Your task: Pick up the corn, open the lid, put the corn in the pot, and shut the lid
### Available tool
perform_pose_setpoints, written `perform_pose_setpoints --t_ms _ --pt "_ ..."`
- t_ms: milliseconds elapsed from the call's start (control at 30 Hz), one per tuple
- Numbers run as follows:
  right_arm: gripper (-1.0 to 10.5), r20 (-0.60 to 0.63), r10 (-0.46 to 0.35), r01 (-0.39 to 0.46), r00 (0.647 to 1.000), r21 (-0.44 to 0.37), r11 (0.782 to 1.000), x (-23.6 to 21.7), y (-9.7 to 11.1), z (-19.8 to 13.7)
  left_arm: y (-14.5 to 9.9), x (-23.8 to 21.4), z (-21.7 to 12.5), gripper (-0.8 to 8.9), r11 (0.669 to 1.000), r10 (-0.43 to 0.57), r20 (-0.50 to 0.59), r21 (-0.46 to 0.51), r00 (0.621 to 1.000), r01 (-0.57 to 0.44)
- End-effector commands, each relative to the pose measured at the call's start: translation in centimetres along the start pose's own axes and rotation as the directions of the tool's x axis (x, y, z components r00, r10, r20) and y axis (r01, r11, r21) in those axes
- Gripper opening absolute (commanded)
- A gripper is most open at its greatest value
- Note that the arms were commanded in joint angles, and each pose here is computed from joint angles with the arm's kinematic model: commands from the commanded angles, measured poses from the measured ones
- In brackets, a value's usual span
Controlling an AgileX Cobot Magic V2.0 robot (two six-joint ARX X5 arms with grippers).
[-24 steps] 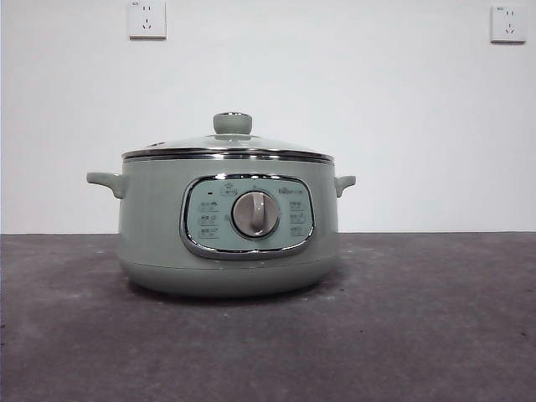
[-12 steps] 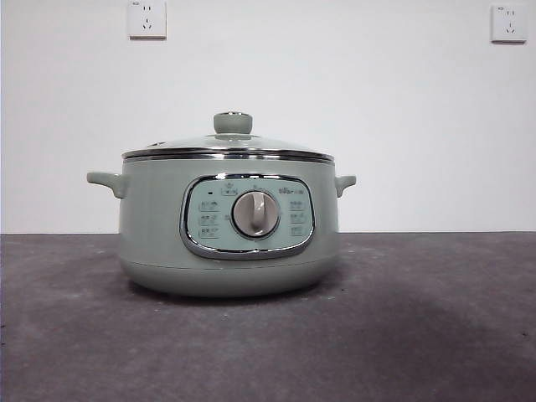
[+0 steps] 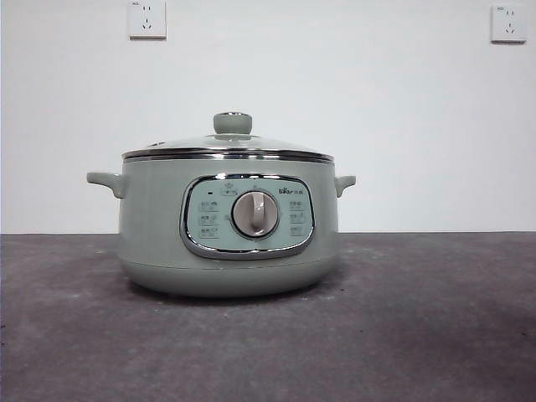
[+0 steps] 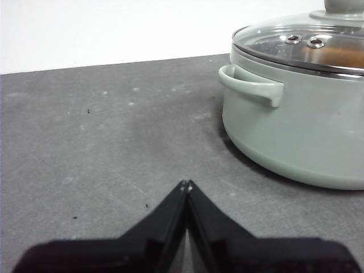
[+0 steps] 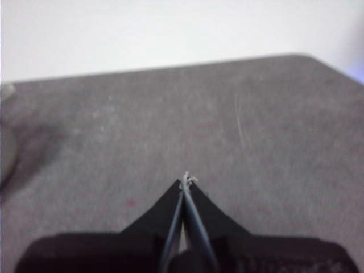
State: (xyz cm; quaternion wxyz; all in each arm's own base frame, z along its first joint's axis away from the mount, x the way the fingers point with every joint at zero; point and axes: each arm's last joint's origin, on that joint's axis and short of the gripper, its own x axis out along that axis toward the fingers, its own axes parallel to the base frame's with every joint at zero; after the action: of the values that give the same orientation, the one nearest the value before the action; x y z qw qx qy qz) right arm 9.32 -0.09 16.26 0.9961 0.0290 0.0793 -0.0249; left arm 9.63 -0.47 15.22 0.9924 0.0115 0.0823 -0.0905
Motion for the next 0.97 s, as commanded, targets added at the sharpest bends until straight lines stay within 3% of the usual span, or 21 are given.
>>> perform_pose_setpoints --t_ms 33,967 --pt "0.0 -0.029 0.017 -0.017 0.999 0.006 1.000 0.41 -0.01 -1.21 0.05 0.09 -0.26 -0.03 1.000 0.006 -0.002 -0.011 1.000 -0.006" --pt "0.0 -0.023 0.023 -0.023 0.999 0.008 1.000 0.42 0.01 -1.16 0.06 0.15 -0.34 -0.03 1.000 0.006 -0.013 -0.012 1.000 -0.006"
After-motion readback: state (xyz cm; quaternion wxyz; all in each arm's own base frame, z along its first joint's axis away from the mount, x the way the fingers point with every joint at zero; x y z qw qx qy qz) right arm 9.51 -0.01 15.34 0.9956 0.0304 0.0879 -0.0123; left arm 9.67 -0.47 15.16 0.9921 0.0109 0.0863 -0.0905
